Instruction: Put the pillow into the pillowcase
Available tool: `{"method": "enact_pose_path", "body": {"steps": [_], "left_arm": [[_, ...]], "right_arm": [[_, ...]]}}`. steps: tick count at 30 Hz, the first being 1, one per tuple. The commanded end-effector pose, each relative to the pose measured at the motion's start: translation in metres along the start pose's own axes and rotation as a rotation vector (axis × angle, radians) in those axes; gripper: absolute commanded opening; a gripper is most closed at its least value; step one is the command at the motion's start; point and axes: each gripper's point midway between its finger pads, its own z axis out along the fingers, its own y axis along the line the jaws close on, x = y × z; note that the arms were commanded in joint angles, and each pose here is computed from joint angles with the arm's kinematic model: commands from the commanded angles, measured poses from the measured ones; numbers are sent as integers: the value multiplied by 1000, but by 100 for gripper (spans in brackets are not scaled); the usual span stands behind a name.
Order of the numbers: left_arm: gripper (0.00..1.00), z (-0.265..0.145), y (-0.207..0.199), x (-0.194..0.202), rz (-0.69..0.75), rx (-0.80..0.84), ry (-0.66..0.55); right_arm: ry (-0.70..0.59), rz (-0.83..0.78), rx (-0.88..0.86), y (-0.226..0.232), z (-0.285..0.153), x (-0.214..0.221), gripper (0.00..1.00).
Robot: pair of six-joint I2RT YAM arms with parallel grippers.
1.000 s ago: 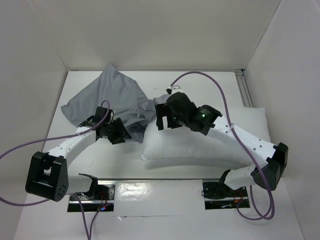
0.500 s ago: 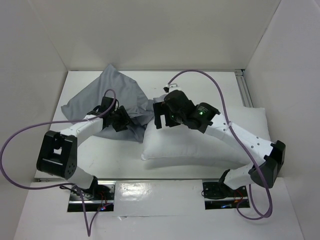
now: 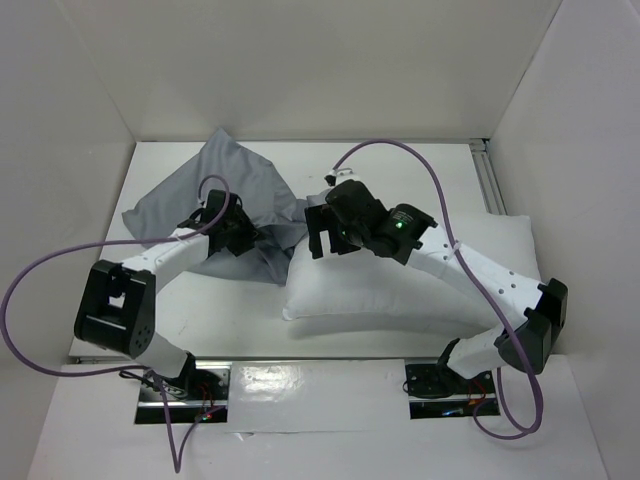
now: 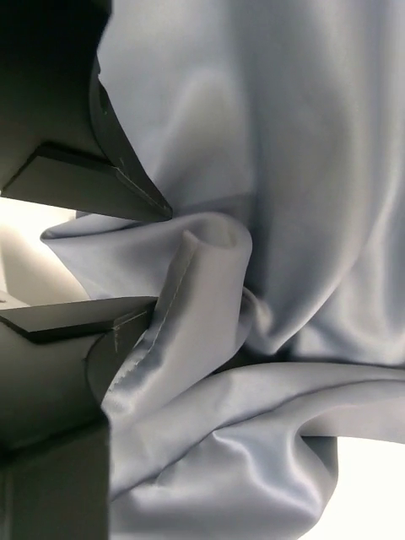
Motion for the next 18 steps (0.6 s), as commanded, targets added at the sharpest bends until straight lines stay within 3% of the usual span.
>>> {"method": "enact_pose_path", "body": {"steps": [1,7,13,18], "left_arm": [[53,2,-20,-14,-22,34,-63],[51,10,-28,-10,-17,26,-70],[51,16,-20,-20,-27,-35,-115],[36,23,-28,-29,-37,-38,-132]], "right_arm": [[-32,-9,-30,9,-10,-13,100],[-11,-13,-30,8,-11,-9,100],[77,-182,-17,16,-12,21,100],[91,-344,58,30,-21,46,100]]}}
